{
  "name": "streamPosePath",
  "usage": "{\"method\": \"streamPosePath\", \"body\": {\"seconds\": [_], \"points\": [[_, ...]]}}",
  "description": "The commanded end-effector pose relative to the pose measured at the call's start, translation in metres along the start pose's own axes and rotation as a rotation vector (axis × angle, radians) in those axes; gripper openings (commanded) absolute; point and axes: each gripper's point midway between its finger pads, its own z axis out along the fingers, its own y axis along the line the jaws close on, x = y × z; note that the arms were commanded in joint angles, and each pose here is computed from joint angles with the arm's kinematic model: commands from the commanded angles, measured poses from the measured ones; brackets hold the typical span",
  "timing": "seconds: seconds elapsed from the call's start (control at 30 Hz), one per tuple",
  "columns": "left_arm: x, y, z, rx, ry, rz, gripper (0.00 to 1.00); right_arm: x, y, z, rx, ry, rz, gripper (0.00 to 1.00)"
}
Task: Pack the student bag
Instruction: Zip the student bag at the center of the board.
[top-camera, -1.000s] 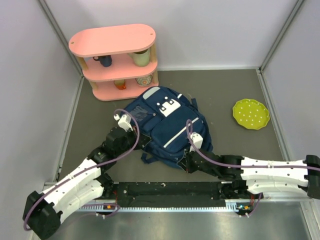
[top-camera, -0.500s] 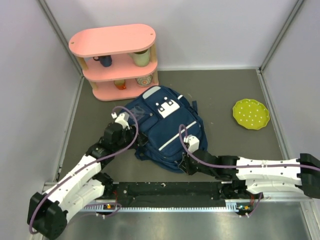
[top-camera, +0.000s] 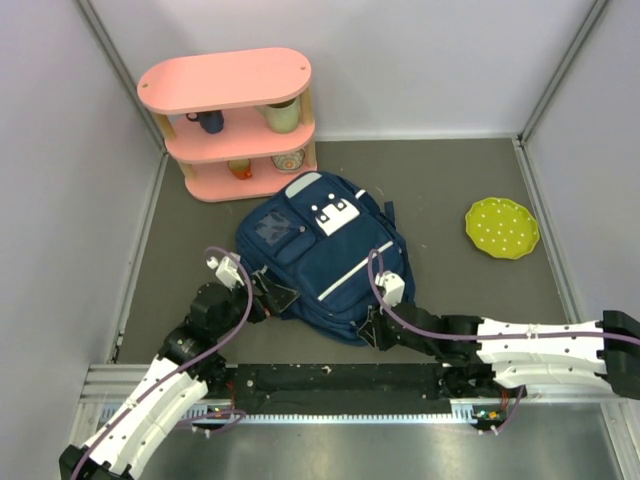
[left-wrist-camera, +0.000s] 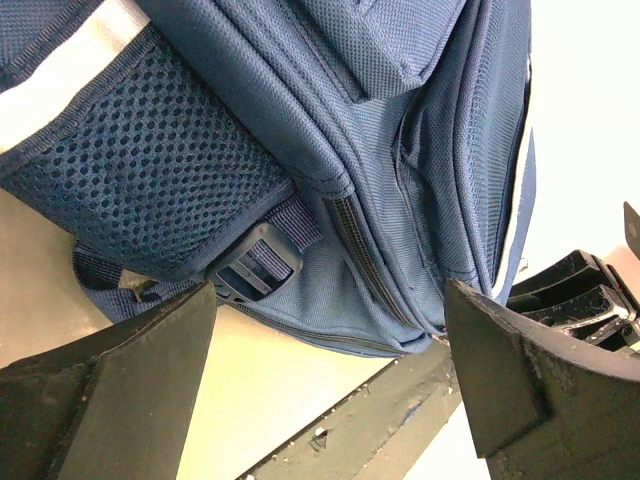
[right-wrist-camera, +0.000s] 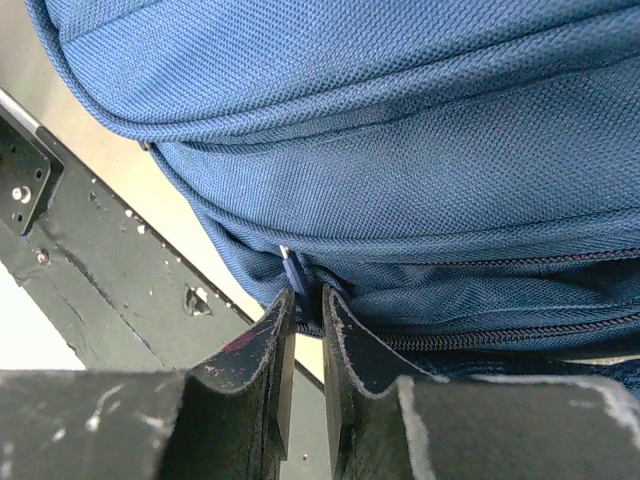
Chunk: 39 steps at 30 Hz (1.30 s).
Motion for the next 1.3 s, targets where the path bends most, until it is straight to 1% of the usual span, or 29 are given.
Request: {"method": "streamPosePath", "body": {"seconds": [0.0,0.23,0.57,0.77,0.83,0.93,0.97,1.03,1.07,1.27], "points": [[-0.009,-0.016,0.000,0.054,-0.028,-0.030,0.99,-0.006,-0.009,0.002,0.038,-0.036,0.018,0.17],[-0.011,-0.025,-0.001,0.079,-0.024,-0.017,0.99,-0.010,-0.006,0.010,0.064,-0.041,0.029,0.21],[0.002,-0.014,0.005,0.078,0.011,-0.037,0.99,-0.024,0.000,0.018,0.088,-0.065,0.001,0.28],[0.003,-0.016,0.005,0.092,0.016,-0.035,0.99,-0.027,-0.002,0.022,0.118,-0.068,-0.010,0.28],[0.003,-0.018,0.005,0.100,0.016,-0.036,0.99,-0.028,-0.003,0.023,0.126,-0.073,-0.013,0.26],[0.004,-0.018,0.005,0.107,0.017,-0.040,0.99,-0.030,-0.004,0.024,0.137,-0.078,-0.016,0.17],[0.005,-0.017,0.005,0.105,0.019,-0.045,0.98,-0.032,-0.003,0.024,0.136,-0.081,-0.018,0.11],[0.006,-0.017,0.005,0.108,0.019,-0.051,0.97,-0.033,-0.004,0.025,0.144,-0.085,-0.028,0.01],[0.006,-0.015,0.005,0.105,0.020,-0.056,0.97,-0.034,-0.004,0.025,0.146,-0.084,-0.029,0.00],[0.002,-0.020,0.004,0.118,0.003,-0.061,0.95,-0.038,0.004,0.019,0.098,-0.077,-0.076,0.00]]}}
